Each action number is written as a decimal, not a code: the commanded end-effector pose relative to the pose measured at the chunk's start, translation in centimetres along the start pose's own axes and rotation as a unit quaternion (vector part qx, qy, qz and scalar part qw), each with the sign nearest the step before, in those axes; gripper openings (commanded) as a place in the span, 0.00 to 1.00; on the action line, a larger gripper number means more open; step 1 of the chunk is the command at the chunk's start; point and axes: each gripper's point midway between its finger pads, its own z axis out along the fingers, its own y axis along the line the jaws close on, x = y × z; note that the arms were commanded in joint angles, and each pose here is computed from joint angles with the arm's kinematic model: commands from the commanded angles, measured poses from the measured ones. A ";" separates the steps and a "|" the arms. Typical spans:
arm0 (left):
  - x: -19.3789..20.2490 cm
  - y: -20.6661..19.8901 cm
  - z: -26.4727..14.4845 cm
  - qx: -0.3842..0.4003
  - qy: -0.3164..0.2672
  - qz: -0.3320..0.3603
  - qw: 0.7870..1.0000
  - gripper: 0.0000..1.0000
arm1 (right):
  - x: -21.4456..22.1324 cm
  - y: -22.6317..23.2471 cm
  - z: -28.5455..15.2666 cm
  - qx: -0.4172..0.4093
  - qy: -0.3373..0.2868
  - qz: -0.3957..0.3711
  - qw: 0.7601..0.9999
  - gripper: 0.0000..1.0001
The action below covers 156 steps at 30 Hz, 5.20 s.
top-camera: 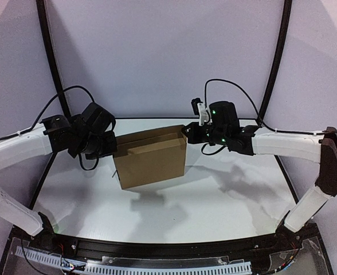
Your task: Fold the paper box
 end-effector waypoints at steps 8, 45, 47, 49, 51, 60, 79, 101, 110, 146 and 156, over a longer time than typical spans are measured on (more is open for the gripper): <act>10.7 4.6 4.4 -0.072 0.155 0.034 0.985 0.01 | 9.5 0.0 1.0 -0.010 0.067 -0.068 0.995 0.00; 10.9 3.6 6.1 -0.051 0.154 0.113 0.980 0.01 | -6.6 5.5 -6.8 -0.043 -0.057 -0.146 0.987 0.91; 10.8 3.5 6.0 -0.047 0.150 0.111 0.981 0.01 | -7.0 5.7 -4.7 -0.038 -0.025 -0.139 0.989 0.84; 10.7 3.4 5.9 -0.041 0.147 0.109 0.982 0.01 | -6.5 5.6 -3.0 -0.032 0.007 -0.138 0.990 0.80; 10.7 3.3 5.9 -0.035 0.146 0.107 0.983 0.01 | -5.9 5.3 -1.1 -0.027 0.021 -0.140 0.990 0.77; 11.2 3.2 6.3 -0.033 0.149 0.099 0.983 0.01 | 1.1 3.3 3.2 -0.031 0.081 -0.161 0.983 0.64; 7.8 1.0 1.4 0.041 0.111 0.038 0.992 0.77 | 7.7 0.7 3.0 -0.016 0.133 -0.131 0.982 0.60; -4.4 -0.3 -0.6 0.141 -0.055 -0.196 0.969 0.99 | 8.7 0.8 3.0 -0.026 0.133 -0.120 0.983 0.60; -5.9 -1.5 0.1 0.165 -0.075 -0.209 0.961 0.99 | 8.5 1.0 3.1 -0.030 0.129 -0.118 0.984 0.60; 10.4 5.2 9.5 0.080 0.103 -0.262 0.956 0.29 | 17.1 -2.8 2.0 0.000 0.165 -0.071 0.984 0.57; 13.5 7.3 11.2 0.037 0.125 -0.243 0.961 0.05 | 19.1 -4.9 2.0 0.030 0.154 -0.076 0.985 0.56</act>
